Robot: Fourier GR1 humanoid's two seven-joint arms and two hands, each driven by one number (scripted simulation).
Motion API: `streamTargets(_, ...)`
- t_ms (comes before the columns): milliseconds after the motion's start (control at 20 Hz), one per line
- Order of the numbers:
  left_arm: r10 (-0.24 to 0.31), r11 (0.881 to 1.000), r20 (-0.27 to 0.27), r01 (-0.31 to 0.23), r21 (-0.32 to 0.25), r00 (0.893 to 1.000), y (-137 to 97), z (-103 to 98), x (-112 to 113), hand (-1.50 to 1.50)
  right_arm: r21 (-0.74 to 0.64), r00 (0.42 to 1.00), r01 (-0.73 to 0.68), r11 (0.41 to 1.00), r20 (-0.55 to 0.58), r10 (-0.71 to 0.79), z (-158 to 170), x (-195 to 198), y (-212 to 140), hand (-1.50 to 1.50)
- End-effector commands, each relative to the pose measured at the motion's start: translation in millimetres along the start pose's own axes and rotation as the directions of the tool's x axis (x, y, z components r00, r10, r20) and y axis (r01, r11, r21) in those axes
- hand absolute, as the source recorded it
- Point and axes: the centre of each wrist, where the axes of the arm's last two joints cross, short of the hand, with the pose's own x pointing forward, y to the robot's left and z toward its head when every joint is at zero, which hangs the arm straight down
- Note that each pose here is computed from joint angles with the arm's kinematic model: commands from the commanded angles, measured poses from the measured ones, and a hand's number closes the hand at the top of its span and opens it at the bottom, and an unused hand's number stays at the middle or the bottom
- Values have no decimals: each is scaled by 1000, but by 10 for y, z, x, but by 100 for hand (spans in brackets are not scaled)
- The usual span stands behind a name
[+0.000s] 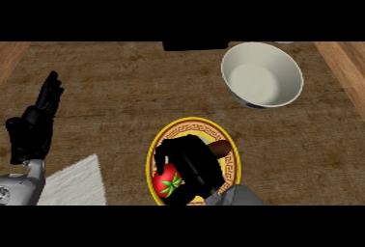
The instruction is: Pick the tomato from the plate and place it in the bowl
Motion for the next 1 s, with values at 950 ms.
streamTargets(950, 20, 999, 62, -17, -47, 998, -188, -142, 137, 0, -612, 964, -4, 791, -212, -160, 50, -705, -1740, 150)
